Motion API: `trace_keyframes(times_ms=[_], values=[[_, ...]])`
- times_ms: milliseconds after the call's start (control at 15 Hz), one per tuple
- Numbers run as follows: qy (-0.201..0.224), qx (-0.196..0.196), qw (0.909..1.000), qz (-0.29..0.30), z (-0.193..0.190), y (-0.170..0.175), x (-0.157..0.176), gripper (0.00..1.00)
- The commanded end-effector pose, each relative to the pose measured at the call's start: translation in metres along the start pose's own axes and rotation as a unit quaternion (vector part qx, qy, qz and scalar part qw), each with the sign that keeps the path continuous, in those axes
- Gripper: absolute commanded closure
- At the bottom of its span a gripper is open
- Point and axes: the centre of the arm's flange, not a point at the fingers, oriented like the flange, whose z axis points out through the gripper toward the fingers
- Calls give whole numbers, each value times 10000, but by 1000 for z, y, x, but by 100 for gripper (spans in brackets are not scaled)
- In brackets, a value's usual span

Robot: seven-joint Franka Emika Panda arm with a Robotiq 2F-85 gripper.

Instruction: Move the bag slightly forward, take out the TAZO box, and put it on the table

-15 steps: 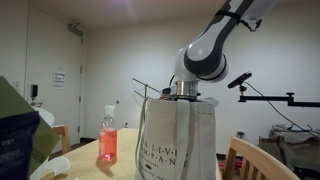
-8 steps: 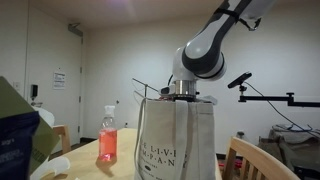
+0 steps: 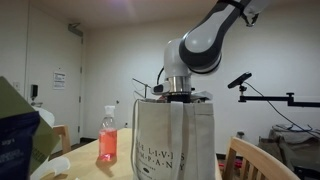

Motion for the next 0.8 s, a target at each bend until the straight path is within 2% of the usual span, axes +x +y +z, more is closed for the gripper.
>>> trace_keyframes(times_ms=[0, 400, 733], values=[[-500, -73, 9986, -149, -14, -4, 25, 0], [-1086, -256, 9936, -165, -29, -10, 35, 0], [-1313, -434, 9901, -256, -34, -7, 39, 0]])
